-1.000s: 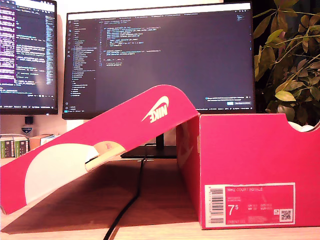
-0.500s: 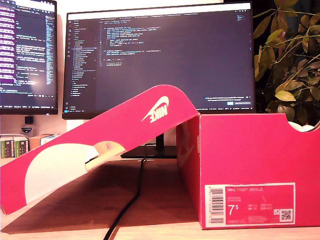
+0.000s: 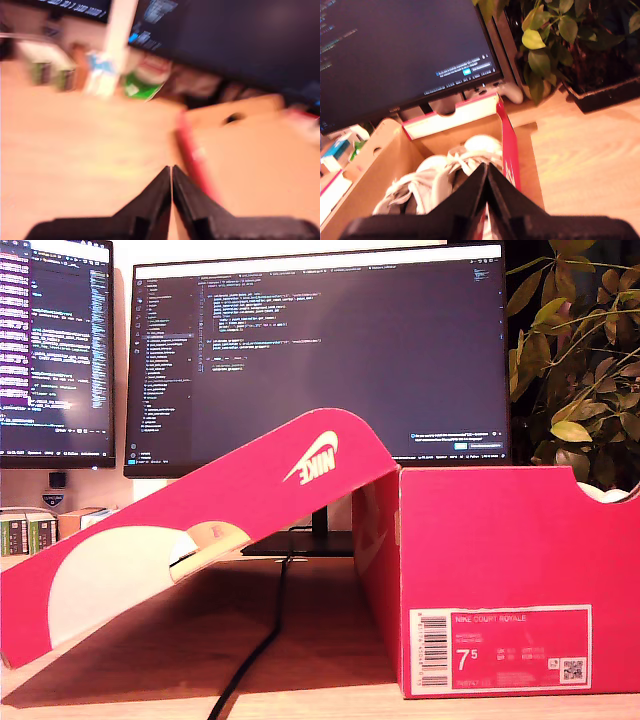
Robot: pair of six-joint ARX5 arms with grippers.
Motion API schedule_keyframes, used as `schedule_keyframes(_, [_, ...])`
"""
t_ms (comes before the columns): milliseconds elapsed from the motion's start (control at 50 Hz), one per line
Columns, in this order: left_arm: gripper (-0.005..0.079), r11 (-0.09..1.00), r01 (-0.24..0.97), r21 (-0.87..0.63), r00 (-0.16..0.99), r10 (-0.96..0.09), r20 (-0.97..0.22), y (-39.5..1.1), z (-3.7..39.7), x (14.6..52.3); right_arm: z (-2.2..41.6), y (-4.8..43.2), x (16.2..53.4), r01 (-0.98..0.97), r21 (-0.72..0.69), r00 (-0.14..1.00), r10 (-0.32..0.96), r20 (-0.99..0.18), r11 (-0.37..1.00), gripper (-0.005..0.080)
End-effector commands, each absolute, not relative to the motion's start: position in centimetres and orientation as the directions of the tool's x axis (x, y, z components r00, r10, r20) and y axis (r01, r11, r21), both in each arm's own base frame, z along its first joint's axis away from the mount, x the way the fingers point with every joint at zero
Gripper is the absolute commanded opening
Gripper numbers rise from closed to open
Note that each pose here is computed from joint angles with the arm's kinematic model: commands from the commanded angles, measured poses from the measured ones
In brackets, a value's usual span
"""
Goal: Close the red shoebox by pushing the lid with your left arm and holding the box in place with your right arm
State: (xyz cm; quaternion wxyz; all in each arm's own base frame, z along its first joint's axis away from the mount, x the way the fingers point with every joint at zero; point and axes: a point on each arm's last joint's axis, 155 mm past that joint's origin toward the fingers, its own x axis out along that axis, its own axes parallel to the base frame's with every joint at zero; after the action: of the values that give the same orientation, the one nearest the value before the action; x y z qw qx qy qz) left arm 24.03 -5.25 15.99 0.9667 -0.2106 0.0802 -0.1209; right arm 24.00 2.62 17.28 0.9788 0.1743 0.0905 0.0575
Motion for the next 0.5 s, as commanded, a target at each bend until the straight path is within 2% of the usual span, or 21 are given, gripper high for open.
schedule_keyframes(0, [-0.0019,0.865,0.21,-0.456,0.949,-0.292,-0.119,-5.7,16.7,24.0,17.4,2.7,24.2,-0.073,0.354,0.972,0.146,-0.183,0.932,-0.0012])
schedule_keyframes(220, [-0.0019,0.846,0.194,-0.496,0.915,-0.338,-0.218,-6.6,17.5,24.8,18.6,2.6,25.3,-0.049,0.343,0.955,0.145,-0.258,0.938,-0.0012])
schedule_keyframes(480, [-0.0019,0.839,0.178,-0.515,0.828,-0.41,-0.382,-8.1,16.6,27.4,20.3,2.6,27.7,-0.061,0.228,0.917,0.145,-0.372,0.972,-0.0012])
